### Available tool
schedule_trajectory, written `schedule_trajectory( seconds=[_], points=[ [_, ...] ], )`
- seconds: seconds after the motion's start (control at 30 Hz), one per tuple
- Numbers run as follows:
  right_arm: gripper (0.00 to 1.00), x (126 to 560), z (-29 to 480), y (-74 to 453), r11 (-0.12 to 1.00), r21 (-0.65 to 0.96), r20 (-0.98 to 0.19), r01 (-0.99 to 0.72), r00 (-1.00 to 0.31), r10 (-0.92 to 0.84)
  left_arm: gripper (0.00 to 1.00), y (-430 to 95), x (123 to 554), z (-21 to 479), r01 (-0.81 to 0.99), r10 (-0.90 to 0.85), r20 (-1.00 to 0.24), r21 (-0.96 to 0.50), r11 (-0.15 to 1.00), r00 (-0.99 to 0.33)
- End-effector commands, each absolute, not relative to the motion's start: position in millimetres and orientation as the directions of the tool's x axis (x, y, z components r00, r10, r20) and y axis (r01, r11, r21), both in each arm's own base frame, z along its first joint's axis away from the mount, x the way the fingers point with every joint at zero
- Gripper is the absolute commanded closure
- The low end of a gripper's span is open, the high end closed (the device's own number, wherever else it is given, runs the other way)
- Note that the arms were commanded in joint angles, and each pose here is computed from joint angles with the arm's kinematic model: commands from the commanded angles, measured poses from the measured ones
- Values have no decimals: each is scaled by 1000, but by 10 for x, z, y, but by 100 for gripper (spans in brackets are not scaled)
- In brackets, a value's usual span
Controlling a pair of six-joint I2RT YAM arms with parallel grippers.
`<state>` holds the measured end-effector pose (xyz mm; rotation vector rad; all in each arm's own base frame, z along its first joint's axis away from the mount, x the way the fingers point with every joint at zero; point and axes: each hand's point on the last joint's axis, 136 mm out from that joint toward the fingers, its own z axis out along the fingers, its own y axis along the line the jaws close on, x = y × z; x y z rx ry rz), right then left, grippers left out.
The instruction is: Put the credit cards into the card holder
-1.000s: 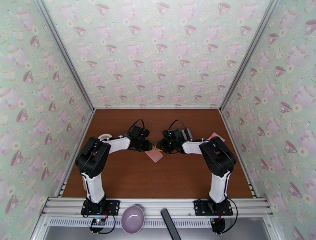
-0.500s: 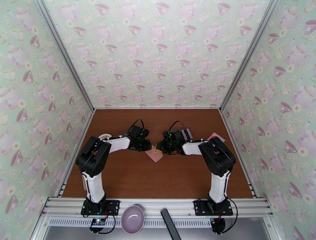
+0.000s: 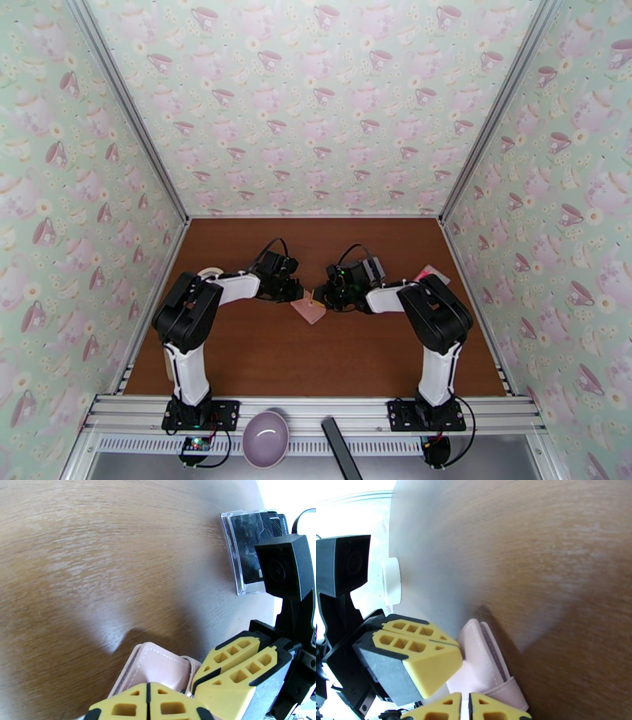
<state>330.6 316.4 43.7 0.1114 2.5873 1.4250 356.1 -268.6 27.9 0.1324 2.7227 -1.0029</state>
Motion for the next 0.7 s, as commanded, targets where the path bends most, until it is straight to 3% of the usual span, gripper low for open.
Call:
schedule_trajectory(
  seconds=[0.0,0.67],
  points=[
    [86,3244,565,3207,504,863,-129,-39,-981,144,94,-2522,3467,-114,93,-14,-181,-569,817,-983],
    [87,3215,399,3234,509,860,-102,-17,-985,139,94,-2523,3463,-111,95,-14,-184,-571,815,-983]
  ],
)
